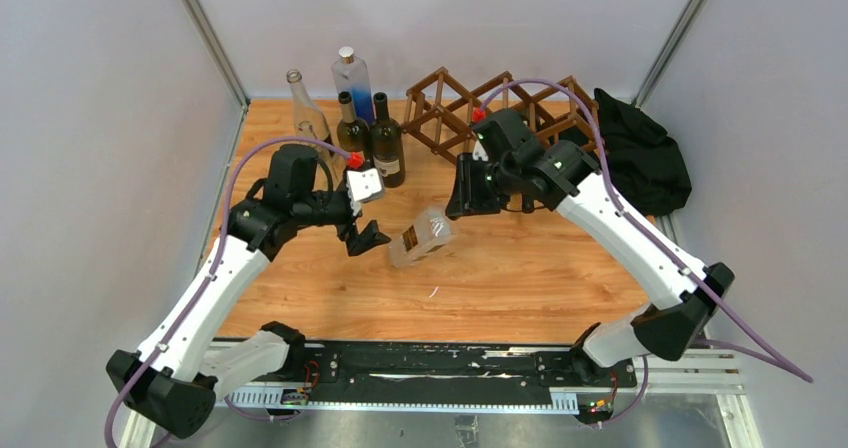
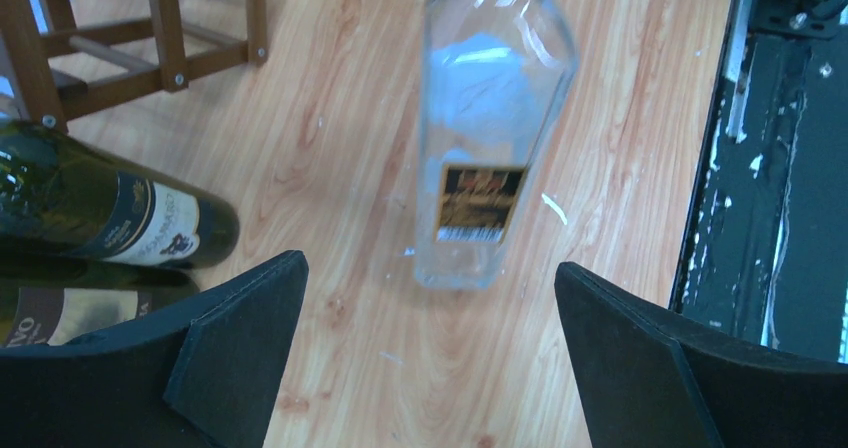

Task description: Take the wine bottle off the wine rack

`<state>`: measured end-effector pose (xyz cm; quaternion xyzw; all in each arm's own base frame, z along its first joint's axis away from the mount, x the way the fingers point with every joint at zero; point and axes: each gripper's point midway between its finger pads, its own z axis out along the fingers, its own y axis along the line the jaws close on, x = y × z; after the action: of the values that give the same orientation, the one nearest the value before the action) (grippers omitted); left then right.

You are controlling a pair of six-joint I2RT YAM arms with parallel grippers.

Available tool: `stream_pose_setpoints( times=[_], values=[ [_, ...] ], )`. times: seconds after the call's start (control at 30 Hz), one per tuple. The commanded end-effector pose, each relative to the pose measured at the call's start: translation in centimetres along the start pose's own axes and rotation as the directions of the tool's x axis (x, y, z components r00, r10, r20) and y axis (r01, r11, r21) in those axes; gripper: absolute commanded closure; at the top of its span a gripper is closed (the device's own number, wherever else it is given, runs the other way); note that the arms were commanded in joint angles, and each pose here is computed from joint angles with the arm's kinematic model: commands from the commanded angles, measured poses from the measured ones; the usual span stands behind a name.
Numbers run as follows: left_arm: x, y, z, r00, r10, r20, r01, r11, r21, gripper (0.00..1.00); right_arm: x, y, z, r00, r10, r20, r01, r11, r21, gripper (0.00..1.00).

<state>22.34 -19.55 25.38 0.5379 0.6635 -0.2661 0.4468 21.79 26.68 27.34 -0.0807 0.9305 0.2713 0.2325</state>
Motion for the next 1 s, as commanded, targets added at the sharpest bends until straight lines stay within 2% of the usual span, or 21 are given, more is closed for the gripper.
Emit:
stream_pose_setpoints(
  times=[0.0,0.17,0.27,0.43,0.63,0.73,0.87,0.9,0.97],
  values=[
    [-2.6,-0.1,0.8,0.994,-0.003,0.113,0.011,0.997,-0.07,0.0,-2.7,5.7,-1.7,0.996,-0.037,0.076,0.049,0.985,-0.167,1.0],
    [-2.9,-1.3,1.5,0.988,-0.043,0.146,0.055,0.995,-0.081,0.0,-3.4,8.5,-1.0,0.996,-0.048,0.08,0.064,0.977,-0.203,1.0],
    [-2.3,-0.8,1.9,0.989,-0.04,0.14,0.059,0.989,-0.134,0.0,-3.7,10.0,-0.6,0.996,-0.045,0.071,0.061,0.969,-0.241,1.0],
    [-1.0,-0.5,1.9,0.995,0.013,0.101,0.003,0.987,-0.161,0.0,-3.8,11.7,-0.5,0.997,-0.056,0.057,0.07,0.956,-0.286,1.0],
    [0.8,0.0,2.6,0.999,0.012,0.034,-0.006,0.986,-0.169,0.01,-3.7,13.4,-1.0,0.996,-0.074,0.053,0.087,0.939,-0.333,1.0],
    [1.3,-0.6,2.8,1.0,0.01,-0.003,-0.011,0.992,-0.123,0.12,-3.5,13.8,-1.2,0.995,-0.084,0.052,0.096,0.935,-0.342,1.0],
    [2.0,-0.8,2.8,1.0,0.018,-0.021,-0.02,0.993,-0.117,0.17,-3.1,13.9,-1.1,0.995,-0.085,0.043,0.095,0.929,-0.358,1.0],
    [2.1,-0.8,2.7,0.999,0.023,-0.024,-0.025,0.993,-0.119,0.21,-3.0,13.9,-1.0,0.995,-0.088,0.04,0.096,0.928,-0.361,1.0],
    [2.0,-0.6,2.6,0.999,0.027,-0.027,-0.03,0.991,-0.13,0.4,-2.7,13.8,-0.8,0.995,-0.094,0.03,0.098,0.926,-0.366,0.97]
  ],
)
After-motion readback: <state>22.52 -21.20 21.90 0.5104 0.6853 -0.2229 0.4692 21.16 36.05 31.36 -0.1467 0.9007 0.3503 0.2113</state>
